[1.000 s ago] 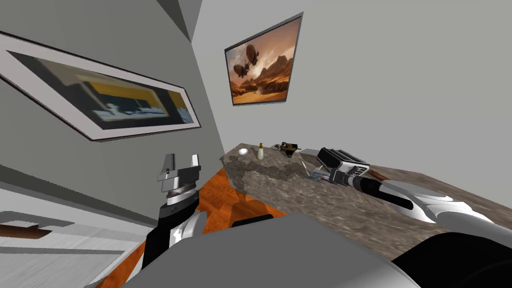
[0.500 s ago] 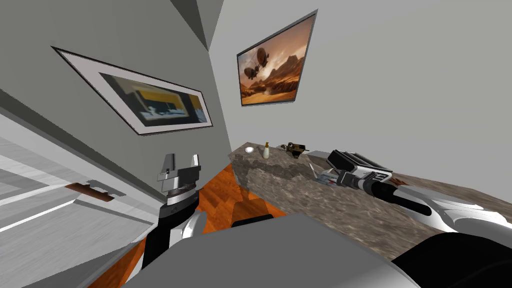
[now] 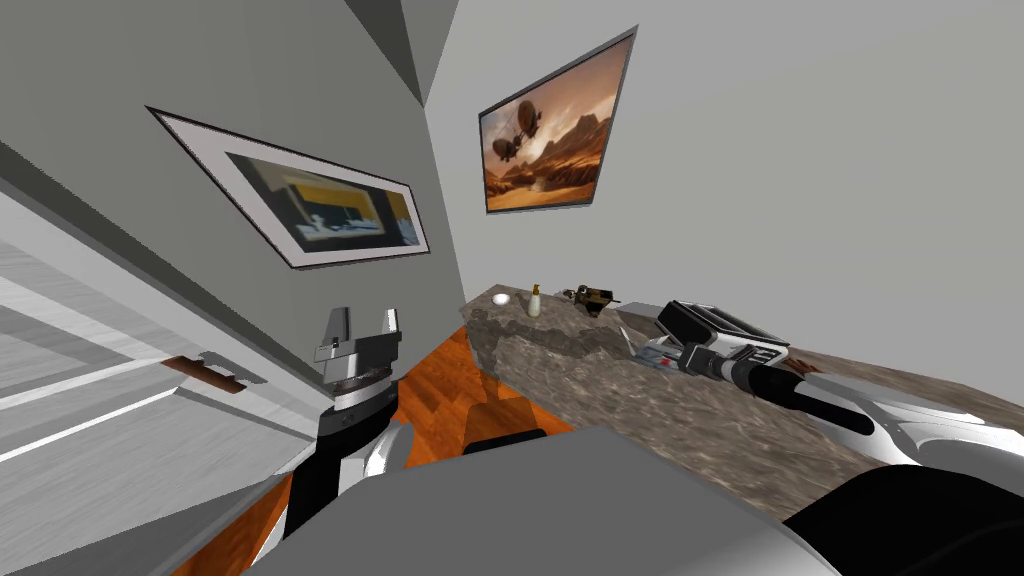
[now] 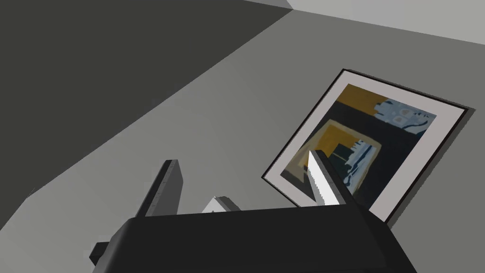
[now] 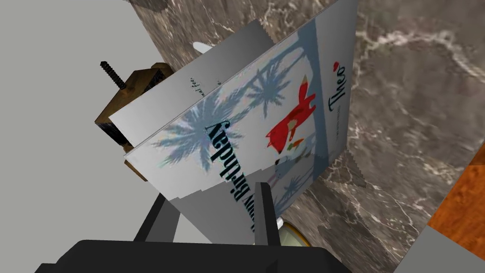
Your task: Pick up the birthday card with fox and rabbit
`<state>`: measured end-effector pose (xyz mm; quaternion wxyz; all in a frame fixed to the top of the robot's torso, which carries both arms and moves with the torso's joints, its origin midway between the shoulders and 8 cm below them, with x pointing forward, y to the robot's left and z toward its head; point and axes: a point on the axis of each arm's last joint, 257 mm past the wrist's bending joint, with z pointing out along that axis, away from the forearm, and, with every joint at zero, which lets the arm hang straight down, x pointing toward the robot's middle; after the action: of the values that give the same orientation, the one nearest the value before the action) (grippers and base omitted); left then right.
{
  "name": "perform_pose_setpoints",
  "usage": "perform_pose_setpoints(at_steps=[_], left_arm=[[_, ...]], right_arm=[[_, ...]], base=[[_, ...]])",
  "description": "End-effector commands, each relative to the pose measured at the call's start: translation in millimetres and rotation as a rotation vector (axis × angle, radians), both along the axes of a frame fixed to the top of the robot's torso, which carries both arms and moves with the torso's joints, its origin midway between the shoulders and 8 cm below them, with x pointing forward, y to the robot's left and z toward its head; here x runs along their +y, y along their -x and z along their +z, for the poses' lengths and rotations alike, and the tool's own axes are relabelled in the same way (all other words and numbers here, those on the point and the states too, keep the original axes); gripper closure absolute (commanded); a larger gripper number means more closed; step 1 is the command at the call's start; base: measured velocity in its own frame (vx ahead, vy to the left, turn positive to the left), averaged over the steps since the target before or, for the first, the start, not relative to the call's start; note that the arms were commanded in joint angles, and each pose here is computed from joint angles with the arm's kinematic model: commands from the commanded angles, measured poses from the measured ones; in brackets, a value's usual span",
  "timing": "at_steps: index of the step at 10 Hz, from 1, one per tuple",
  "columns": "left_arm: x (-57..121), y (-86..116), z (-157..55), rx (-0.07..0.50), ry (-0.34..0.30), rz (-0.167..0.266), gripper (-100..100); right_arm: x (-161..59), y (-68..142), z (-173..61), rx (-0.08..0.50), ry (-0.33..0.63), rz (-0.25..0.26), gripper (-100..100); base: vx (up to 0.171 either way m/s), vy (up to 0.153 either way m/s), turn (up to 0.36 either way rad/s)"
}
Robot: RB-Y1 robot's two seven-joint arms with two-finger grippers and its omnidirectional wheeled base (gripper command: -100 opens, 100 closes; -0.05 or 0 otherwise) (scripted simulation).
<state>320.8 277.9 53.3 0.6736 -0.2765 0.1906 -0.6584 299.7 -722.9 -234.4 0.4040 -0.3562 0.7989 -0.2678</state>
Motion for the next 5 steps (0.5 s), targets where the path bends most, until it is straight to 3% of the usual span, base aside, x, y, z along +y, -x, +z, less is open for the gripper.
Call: perform_pose_setpoints(at_steps=[1,2,3,4,5], left_arm=[[0.0,0,0,0.000,0.000,0.000,0],[0.0,0,0,0.000,0.000,0.000,0],[0.0,0,0,0.000,0.000,0.000,0],[0.0,0,0,0.000,0.000,0.000,0],[0.1,0,0,0.000,0.000,0.000,0]], right_arm=[[0,0,0,0.000,0.000,0.000,100],[0,0,0,0.000,-0.001,0.000,100],[0,0,-1,0.001,-0.001,0.001,0],[11,-8,1,0.002,-0.010,0.020,100],[15,-10,1,-0.001,-0.012,0.028,100]], base=[[0.000,0.000,0.000],[0.000,0.000,0.000],[0.000,0.000,0.000],[0.051,-0.031,-0.247],[0.075,-0.025,-0.177]])
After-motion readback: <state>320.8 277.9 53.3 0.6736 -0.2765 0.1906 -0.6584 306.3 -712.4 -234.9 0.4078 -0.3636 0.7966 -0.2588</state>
